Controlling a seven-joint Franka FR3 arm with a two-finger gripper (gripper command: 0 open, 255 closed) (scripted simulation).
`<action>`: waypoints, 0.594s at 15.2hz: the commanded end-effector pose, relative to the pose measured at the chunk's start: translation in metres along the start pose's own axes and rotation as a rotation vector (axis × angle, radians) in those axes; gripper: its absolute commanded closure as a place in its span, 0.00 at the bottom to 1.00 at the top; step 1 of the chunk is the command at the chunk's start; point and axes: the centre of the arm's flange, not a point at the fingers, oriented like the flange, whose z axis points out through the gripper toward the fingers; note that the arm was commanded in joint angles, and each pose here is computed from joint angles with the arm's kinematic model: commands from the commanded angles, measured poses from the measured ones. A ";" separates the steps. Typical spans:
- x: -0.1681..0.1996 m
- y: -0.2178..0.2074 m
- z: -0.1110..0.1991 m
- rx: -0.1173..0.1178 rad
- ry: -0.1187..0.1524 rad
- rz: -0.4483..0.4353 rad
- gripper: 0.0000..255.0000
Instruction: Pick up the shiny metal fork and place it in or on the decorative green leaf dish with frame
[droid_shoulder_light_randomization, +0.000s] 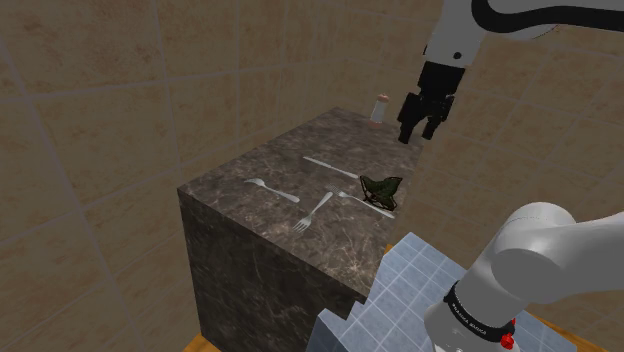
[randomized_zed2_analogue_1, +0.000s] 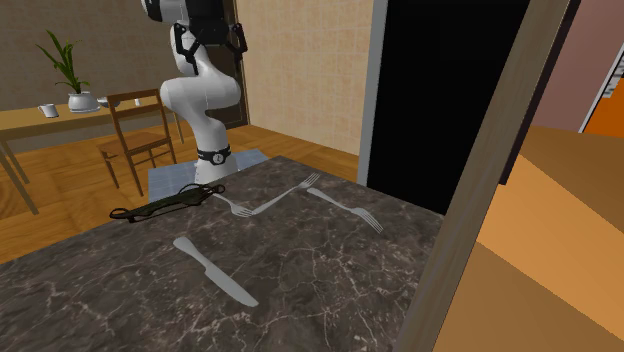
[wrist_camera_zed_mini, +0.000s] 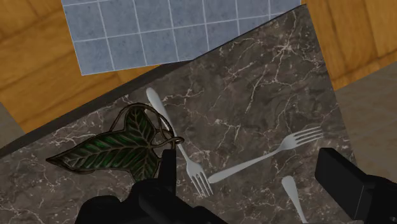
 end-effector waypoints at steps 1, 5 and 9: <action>0.000 0.000 0.000 0.000 0.000 0.000 0.00; 0.044 -0.014 0.029 0.019 -0.014 -0.052 0.00; 0.086 -0.030 0.057 0.037 -0.028 -0.105 0.00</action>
